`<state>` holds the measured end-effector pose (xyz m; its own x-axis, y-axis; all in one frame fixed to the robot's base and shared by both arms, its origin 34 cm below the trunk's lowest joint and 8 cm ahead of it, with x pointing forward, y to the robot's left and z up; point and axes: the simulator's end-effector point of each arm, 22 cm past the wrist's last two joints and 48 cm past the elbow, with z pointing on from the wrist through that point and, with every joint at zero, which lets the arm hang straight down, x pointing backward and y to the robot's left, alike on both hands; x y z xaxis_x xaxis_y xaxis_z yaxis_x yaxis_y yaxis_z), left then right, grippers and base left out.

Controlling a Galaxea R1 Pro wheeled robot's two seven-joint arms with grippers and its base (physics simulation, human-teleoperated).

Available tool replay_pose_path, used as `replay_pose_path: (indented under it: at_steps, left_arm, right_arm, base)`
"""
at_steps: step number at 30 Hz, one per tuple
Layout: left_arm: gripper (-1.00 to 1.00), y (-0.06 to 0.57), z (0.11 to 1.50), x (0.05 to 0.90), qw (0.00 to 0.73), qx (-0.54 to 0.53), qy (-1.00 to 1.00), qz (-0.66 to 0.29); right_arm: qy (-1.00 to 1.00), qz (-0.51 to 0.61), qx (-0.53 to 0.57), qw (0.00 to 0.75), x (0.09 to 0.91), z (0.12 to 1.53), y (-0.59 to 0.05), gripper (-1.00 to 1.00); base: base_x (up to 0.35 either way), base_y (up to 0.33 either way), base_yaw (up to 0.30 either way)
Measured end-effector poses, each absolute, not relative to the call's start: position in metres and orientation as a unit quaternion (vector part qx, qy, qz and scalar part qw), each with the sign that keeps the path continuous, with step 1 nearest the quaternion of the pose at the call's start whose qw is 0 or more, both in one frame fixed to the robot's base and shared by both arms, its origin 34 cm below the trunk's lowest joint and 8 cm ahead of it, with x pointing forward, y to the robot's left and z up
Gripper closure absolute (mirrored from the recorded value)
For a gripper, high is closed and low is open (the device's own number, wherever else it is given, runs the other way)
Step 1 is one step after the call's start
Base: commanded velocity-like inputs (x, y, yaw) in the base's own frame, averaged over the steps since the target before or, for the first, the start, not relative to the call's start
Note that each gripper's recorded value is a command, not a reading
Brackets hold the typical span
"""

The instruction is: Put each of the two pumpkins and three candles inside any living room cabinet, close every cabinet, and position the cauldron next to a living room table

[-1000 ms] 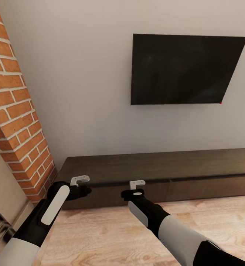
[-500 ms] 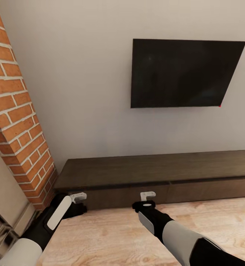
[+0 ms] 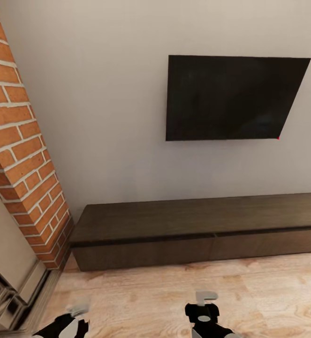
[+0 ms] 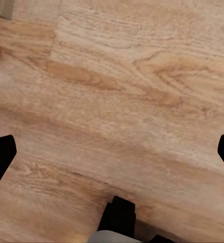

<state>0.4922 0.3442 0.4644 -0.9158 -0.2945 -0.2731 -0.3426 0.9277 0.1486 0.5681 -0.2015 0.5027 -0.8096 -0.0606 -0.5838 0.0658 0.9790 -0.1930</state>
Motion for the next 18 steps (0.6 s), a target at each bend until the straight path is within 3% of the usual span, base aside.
replay_pose_path:
  at_steps: [18]
  left_arm:
    - [-1.0, 0.343, 0.439, 0.315, 0.074, -0.14, 0.982, 0.107]
  right_arm:
    - [0.98, -0.1, -0.02, 0.173, 0.366, 0.454, -0.211, -1.0]
  base:
    - [0.0, 0.0, 0.0]
